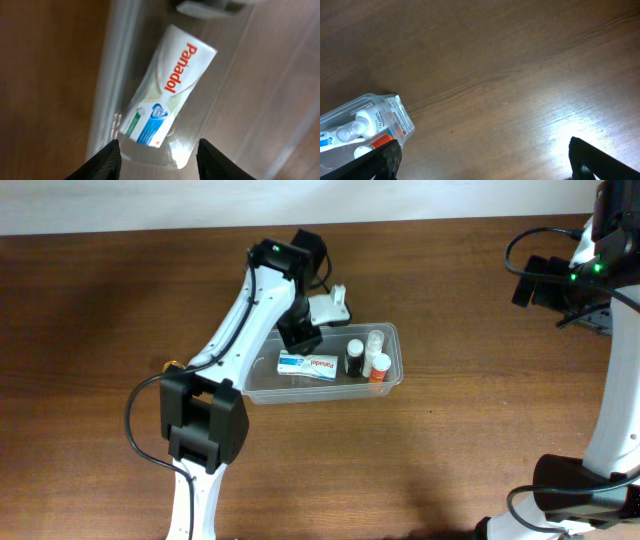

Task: Pack container
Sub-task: 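Move left gripper to gold-lidded jar and grasp it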

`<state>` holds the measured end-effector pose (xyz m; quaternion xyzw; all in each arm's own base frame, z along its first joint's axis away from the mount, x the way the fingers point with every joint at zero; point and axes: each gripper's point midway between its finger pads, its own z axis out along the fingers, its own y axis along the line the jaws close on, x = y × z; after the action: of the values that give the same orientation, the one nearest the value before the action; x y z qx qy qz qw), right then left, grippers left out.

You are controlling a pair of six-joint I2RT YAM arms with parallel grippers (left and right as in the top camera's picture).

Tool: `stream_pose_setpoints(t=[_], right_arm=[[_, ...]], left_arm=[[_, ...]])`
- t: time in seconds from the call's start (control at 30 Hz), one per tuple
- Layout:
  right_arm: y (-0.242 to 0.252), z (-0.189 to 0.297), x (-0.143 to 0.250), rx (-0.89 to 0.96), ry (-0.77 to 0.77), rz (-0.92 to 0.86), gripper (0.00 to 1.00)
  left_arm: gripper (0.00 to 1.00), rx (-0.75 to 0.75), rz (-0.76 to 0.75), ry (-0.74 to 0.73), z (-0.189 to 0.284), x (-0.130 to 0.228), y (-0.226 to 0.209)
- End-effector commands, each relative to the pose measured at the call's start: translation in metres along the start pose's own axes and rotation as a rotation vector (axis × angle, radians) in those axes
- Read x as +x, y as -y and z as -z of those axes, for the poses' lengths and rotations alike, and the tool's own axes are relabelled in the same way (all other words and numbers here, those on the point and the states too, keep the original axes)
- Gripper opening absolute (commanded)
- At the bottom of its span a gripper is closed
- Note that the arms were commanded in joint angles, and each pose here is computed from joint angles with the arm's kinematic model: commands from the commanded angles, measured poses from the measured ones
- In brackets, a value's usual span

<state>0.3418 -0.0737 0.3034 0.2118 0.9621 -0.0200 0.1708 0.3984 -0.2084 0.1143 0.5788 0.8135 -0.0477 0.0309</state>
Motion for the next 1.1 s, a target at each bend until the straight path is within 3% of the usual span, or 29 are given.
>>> stream_pose_setpoints(t=[0.0,0.1,0.33,0.37,0.43,0.63,0.8,0.97,1.07], right_arm=[[0.003,0.003,-0.001,0.010,0.014,-0.011,0.98],[0.003,0.003,-0.001,0.010,0.014,-0.011,0.98],[0.003,0.003,-0.001,0.010,0.014,-0.011,0.98],[0.003,0.003,-0.001,0.010,0.014,-0.011,0.98],[0.003,0.003,-0.001,0.010,0.014,-0.011,0.99],[0.003,0.003,-0.001,0.010,0.014,-0.011,0.98],[0.003,0.003,-0.001,0.010,0.014,-0.011,0.98],[0.003,0.003,-0.001,0.010,0.014,-0.011,0.98],[0.003,0.003,-0.001,0.010,0.014,-0.011,0.98]], left_arm=[[0.51,-0.076,0.082,0.130,0.057,-0.017,-0.003],[0.68,-0.127,0.172,0.189,0.094,-0.017,-0.005],[0.72,-0.193,0.418,0.274,0.150,0.025,-0.026],[0.77,-0.200,0.494,0.283,0.155,0.037,-0.034],[0.99,-0.198,0.664,0.280,0.159,0.069,-0.051],[0.99,-0.148,1.099,0.222,0.158,0.175,-0.079],[0.99,-0.051,1.289,0.242,0.146,0.228,-0.086],[0.99,0.023,1.472,0.202,0.108,0.259,-0.091],[0.99,0.046,1.492,0.173,0.082,0.260,-0.092]])
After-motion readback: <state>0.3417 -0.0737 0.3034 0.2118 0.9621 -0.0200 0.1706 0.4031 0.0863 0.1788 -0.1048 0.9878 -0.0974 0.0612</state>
